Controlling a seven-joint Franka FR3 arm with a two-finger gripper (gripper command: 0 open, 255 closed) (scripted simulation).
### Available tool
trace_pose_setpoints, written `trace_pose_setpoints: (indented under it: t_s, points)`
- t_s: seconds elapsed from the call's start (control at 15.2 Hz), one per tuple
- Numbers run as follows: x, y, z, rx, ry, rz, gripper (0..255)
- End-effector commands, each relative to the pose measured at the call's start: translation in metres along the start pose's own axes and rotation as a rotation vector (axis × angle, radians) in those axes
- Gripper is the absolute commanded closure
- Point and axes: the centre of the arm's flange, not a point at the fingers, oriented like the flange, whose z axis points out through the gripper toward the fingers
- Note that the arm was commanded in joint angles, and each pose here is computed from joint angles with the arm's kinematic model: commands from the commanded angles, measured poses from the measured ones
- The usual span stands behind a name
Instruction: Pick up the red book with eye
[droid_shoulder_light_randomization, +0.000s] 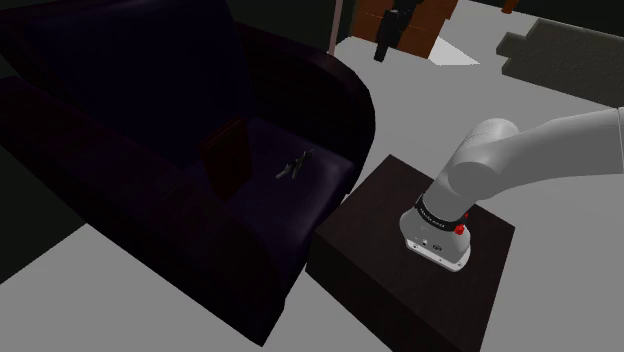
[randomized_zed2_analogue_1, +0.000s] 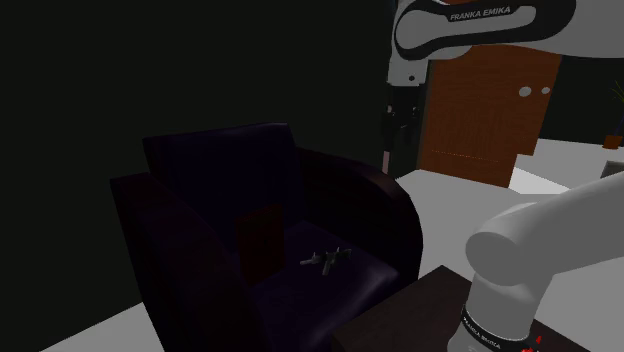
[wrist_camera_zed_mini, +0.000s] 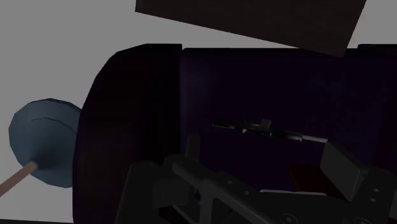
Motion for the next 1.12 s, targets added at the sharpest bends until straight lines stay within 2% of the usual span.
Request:
trace_pose_setpoints:
  t_s: [0.0,0.53,1.06]
  points:
    - [0.0,0.0,0.0,0.0,0.0,0.0,0]
    - [0.029,-0.092,0.044,-0.001,-0.024,0.331,0]
    - [0.086,-0.169,0.089,-0.002,-0.049,0.661,0]
